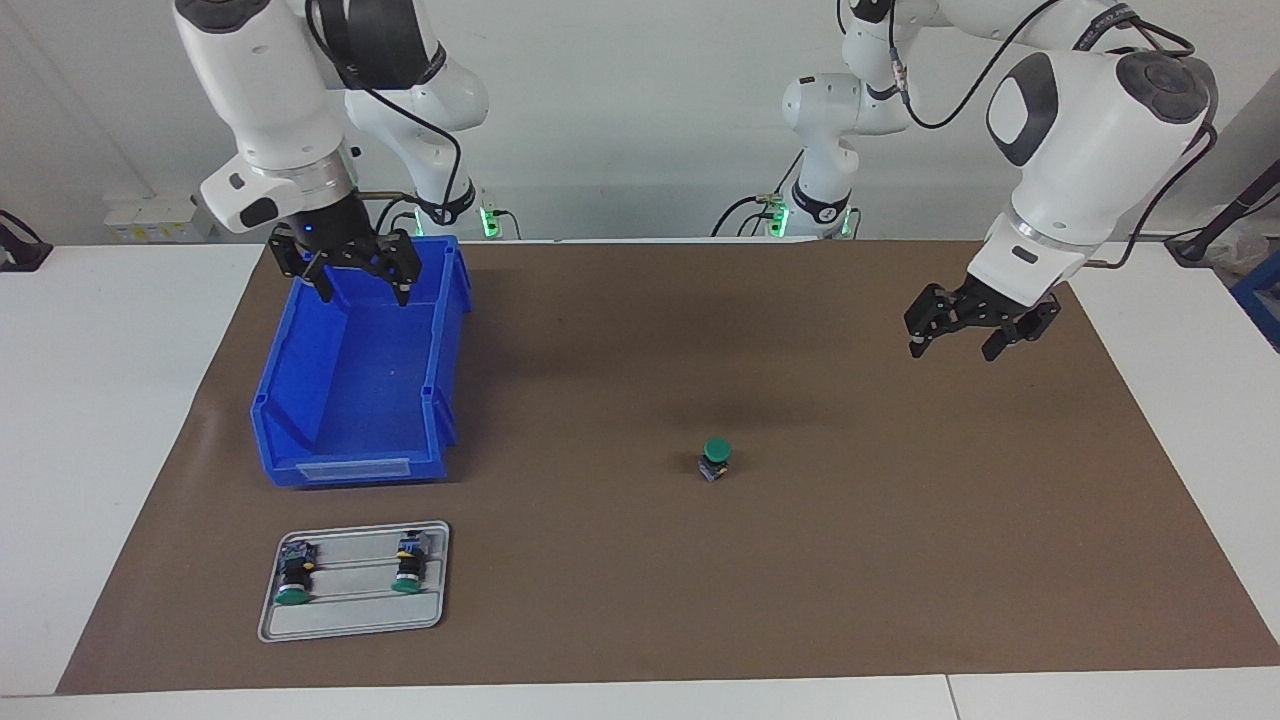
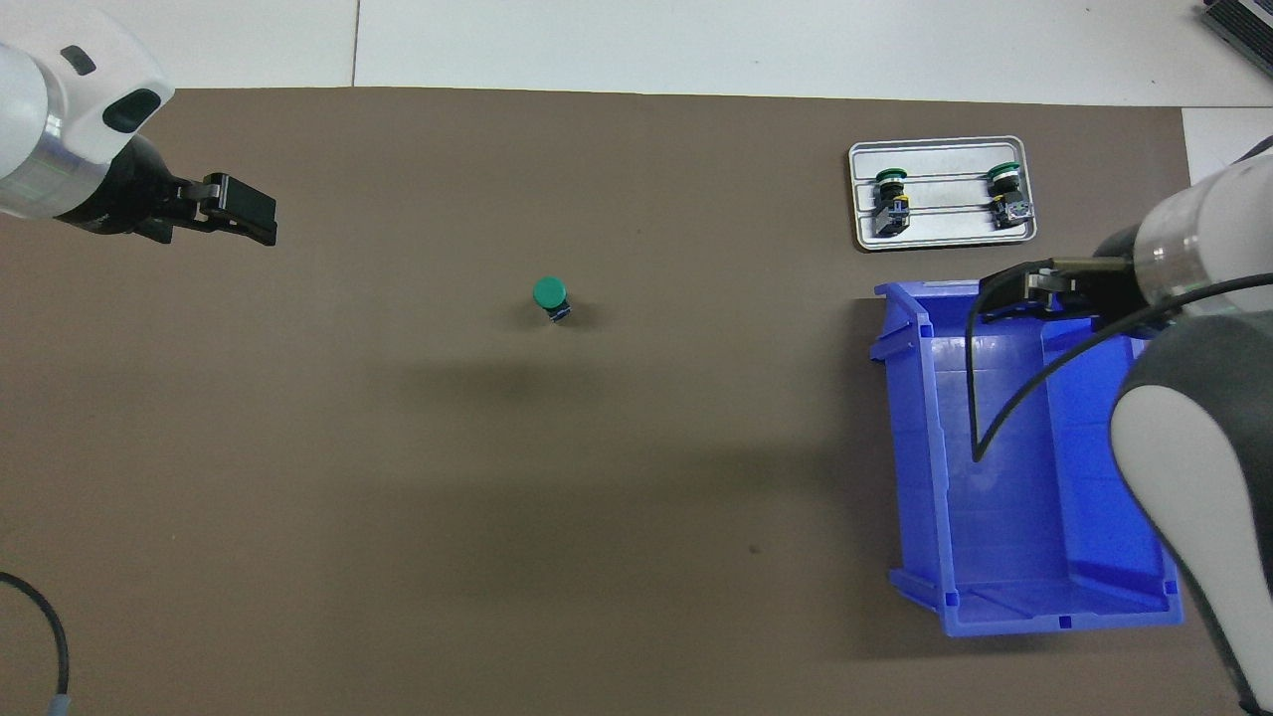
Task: Place and press button with both arms
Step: 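Reach the right gripper from the blue bin to the green button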
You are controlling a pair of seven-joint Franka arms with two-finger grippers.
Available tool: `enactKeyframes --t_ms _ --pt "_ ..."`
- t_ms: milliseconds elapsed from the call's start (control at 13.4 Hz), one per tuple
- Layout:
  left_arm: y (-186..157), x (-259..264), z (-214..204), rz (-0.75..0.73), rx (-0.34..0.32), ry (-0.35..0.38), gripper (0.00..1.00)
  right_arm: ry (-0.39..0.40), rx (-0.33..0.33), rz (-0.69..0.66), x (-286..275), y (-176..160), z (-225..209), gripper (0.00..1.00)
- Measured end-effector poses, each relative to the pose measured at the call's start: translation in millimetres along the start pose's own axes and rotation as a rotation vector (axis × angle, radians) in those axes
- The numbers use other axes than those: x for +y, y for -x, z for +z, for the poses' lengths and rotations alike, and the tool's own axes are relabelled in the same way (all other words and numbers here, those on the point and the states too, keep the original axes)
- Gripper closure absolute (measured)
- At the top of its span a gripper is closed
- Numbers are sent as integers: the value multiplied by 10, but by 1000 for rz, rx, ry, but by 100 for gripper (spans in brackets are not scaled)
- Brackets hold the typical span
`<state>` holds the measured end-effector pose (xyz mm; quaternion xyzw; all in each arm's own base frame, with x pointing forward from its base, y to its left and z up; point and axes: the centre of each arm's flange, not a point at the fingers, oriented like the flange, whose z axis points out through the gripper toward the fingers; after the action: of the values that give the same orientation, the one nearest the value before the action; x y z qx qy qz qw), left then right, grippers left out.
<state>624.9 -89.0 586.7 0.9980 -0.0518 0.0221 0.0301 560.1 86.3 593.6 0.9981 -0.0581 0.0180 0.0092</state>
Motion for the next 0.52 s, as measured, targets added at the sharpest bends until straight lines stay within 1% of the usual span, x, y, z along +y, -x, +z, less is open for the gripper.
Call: enactKeyframes --t_ms 224,523 --pt "31 -2 -89 0 14 0 0 -8 10 64 -613 100 153 3" --pt "30 -101 -66 -2 11 -3 0 -22 22 155 -1306 164 479 4"
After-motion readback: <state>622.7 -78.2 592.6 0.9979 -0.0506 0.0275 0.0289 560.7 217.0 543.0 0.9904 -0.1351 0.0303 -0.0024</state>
